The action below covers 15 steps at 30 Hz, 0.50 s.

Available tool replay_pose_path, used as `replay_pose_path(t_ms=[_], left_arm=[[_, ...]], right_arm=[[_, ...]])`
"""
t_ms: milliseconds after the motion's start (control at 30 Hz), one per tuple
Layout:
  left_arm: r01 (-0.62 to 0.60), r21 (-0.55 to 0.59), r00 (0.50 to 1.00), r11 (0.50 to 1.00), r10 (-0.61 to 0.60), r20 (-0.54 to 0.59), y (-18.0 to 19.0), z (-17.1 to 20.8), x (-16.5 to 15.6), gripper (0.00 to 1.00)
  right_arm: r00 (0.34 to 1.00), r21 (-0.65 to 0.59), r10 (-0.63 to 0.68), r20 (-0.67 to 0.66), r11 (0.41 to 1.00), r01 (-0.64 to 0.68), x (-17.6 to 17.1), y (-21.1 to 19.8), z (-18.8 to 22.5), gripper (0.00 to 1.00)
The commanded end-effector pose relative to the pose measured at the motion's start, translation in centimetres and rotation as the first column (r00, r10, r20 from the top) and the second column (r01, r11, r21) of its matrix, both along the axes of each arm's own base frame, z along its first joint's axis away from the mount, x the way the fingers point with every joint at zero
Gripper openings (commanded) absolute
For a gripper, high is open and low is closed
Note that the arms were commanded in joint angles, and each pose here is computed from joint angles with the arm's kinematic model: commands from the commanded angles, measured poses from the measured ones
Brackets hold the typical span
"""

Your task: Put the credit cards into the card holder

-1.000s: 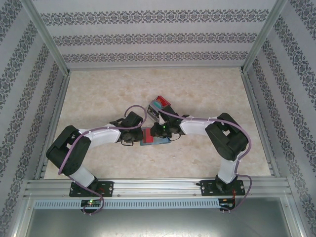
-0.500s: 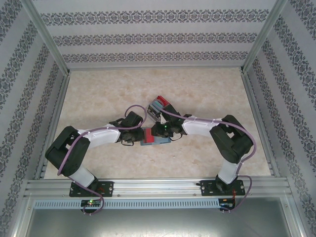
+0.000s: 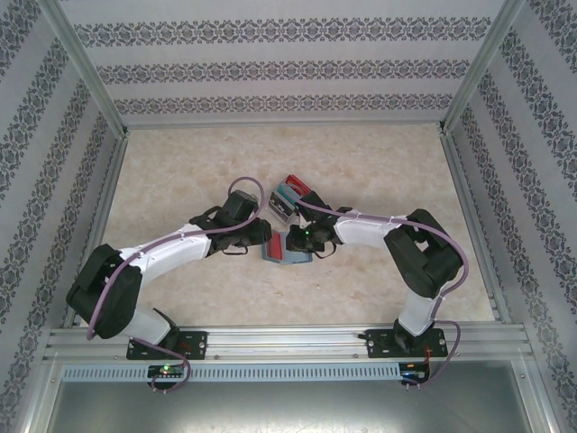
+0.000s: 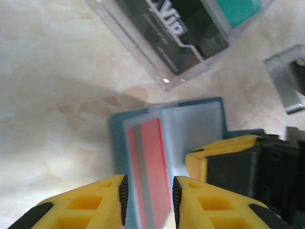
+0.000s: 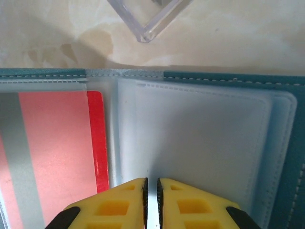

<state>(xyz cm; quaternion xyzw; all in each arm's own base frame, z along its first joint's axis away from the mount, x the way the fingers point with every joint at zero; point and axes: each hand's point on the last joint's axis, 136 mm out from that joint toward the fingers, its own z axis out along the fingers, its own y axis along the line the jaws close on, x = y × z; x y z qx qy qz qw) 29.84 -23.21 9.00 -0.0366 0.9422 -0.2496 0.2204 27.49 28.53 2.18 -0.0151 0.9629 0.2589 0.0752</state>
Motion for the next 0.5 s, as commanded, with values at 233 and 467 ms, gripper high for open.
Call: replay_pose_path(t_ms=[233, 467], left_arm=[[0.073, -0.133, 0.997, 0.988, -0.071, 0.016, -4.5, 2.0, 1.0, 0.31], [0.009, -0.111, 0.996, 0.994, -0.019, -0.088, -4.5, -1.2, 1.1, 0.28]], right_arm=[[1.000, -0.051, -0.019, 0.019, 0.998, 0.020, 0.2, -1.0, 0.2, 0.16], [0.998, -0.053, -0.056, 0.011, 0.997, 0.056, 0.1, -1.7, -0.2, 0.16]])
